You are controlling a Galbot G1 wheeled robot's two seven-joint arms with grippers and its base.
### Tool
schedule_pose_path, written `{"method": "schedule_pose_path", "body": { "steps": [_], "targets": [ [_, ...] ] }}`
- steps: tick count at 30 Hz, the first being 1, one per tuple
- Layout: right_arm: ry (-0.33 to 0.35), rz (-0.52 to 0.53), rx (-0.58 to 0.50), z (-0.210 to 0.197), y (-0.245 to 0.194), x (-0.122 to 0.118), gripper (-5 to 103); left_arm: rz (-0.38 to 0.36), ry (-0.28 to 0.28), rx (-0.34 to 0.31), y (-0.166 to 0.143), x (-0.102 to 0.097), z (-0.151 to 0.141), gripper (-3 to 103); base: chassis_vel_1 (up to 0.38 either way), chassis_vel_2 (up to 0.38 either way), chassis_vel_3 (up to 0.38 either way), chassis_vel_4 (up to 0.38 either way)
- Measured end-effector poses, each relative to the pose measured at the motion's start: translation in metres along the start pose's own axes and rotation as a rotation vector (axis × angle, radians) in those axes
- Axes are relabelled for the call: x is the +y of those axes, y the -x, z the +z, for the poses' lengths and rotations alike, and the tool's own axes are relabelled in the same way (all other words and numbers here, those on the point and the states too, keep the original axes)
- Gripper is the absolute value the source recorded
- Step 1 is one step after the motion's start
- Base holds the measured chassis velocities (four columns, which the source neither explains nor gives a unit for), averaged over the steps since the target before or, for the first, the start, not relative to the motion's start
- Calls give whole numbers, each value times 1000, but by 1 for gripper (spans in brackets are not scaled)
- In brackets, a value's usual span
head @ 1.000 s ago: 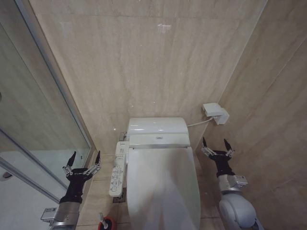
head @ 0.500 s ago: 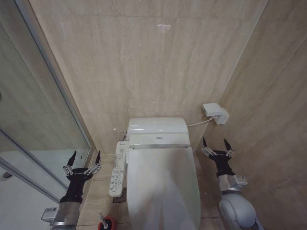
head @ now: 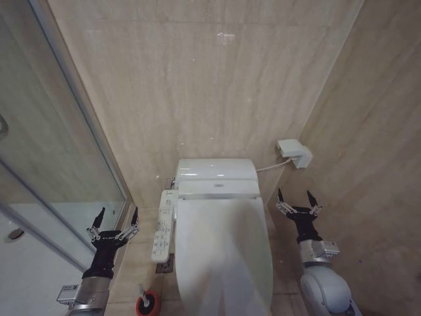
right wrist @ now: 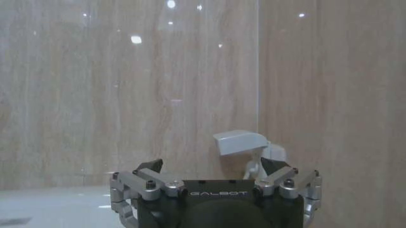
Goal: Open the toilet lid, clean the toilet bowl with a toilet brush, close the toilet lid, and flush.
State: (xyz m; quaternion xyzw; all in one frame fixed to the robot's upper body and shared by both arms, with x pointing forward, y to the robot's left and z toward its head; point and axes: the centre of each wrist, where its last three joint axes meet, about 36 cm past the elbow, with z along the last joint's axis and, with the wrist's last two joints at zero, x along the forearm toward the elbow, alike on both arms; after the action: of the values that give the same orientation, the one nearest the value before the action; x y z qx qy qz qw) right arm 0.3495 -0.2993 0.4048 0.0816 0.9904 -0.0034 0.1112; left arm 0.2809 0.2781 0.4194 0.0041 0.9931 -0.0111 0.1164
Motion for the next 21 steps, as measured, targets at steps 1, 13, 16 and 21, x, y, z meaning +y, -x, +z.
{"method": "schedule_pose_path", "body": {
  "steps": [1,13,16,21],
  "targets": [
    [0,0,0,0,0,0,100,0,0,0,0,0,0,100,169,-183,-180,155],
    [0,0,0,0,0,0,100,0,-1,1,0,0,0,100,265,-256,-247,249],
    [0,0,0,0,0,0,100,0,-1,1,0,0,0,100,291,-333,-331,345],
    [0,0,0,0,0,0,100,0,0,1,0,0,0,100,347,-358,-345,323]
  ]
}}
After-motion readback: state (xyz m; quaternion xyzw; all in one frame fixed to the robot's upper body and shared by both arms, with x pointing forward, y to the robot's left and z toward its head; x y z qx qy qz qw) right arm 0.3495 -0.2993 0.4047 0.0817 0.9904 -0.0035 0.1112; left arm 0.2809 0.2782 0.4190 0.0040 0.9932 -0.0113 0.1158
